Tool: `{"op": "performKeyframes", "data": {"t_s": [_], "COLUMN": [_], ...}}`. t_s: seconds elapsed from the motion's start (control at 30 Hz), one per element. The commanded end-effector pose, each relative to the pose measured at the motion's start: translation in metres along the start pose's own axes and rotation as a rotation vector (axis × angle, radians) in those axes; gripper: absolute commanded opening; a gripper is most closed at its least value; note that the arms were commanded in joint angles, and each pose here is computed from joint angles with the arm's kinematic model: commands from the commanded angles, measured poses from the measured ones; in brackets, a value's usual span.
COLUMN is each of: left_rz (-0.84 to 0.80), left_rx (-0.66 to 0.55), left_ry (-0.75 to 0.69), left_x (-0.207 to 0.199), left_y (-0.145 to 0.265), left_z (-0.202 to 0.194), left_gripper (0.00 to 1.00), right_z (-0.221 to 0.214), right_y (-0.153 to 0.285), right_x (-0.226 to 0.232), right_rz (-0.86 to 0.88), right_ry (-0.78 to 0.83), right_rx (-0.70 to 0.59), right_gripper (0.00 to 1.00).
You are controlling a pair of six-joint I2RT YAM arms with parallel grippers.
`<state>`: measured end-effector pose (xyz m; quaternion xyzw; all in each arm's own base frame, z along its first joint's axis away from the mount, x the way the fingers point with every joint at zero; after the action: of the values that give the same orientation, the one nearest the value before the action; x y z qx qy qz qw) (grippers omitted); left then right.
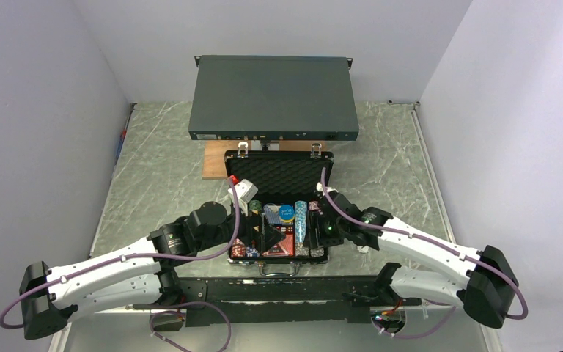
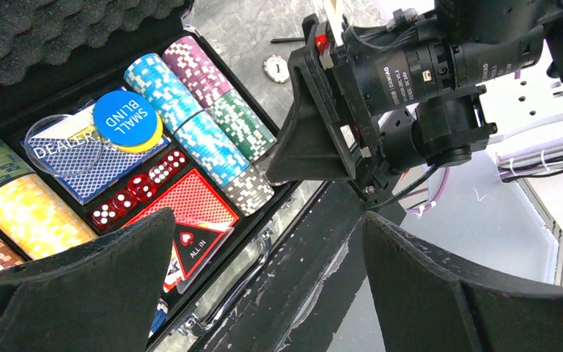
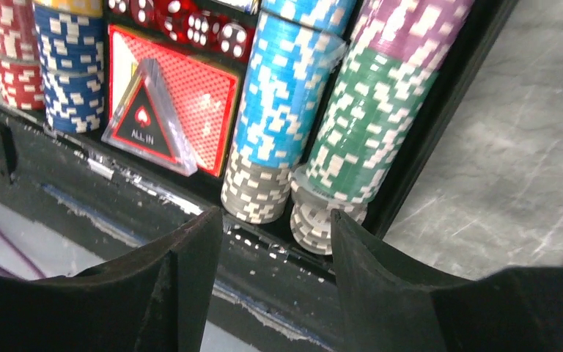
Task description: Pack up texas hold em set
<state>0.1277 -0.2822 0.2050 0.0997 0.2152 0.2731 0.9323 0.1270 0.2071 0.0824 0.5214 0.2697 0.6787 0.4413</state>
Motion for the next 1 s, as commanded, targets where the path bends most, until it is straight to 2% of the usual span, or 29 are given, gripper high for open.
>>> {"op": "performKeyframes", "data": {"t_s": [0.0,0.17,0.27,0.3,0.53,0.57,0.67,0.73,0.97], "left_rz": [-0.027,-0.021,-0.023,-0.025,-0.023,-0.023,-0.023,-0.021,-0.03], "left_rx": [-0.052,-0.059,-0.059,-0.059,-0.059,-0.059,-0.058,-0.054,-0.045], "left_ry": [-0.014,-0.022,-0.021,-0.02,-0.018,-0.017,-0.01,-0.003,0.001], "left_x": [-0.008,-0.006,-0.006,-0.006,-0.004,-0.004,-0.004,-0.004,-0.005], "left_y": [0.003,0.004,0.004,0.004,0.003,0.002,0.001,0.0,0.0], "left_z": [0.022,0.021,0.02,0.02,0.019,0.018,0.017,0.016,0.014], "left_gripper": [0.99,0.99,0.99,0.99,0.99,0.99,0.99,0.99,0.99], "right_z": [0.032,0.03,0.022,0.017,-0.027,-0.03,-0.033,-0.033,-0.038], "right_y": [0.009,0.026,0.03,0.029,0.015,0.013,0.012,0.011,0.002], "right_x": [0.007,0.003,0.005,0.004,0.002,0.0,-0.007,-0.011,-0.016], "right_rz": [-0.032,-0.05,-0.025,-0.026,0.058,0.055,0.023,-0.001,-0.035], "right_ry": [0.022,0.021,0.038,0.038,0.002,-0.004,-0.003,-0.004,0.001], "right_rx": [-0.123,-0.13,-0.087,-0.063,0.127,0.135,0.122,0.111,0.105], "right_gripper": [0.59,0.61,0.61,0.58,0.2,0.13,0.03,0.0,0.0]}}
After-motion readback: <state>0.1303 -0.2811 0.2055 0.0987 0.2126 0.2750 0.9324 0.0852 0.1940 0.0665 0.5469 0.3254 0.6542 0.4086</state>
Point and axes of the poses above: each gripper's point midway between its finger pads, its own y axis back along the fingers, its own x axis along the line the jaws close on, z = x × y, the point moved 1 cm from there along y, back along the fingers, and after that the axes turned 12 degrees about -y, right-handed, at the moved point
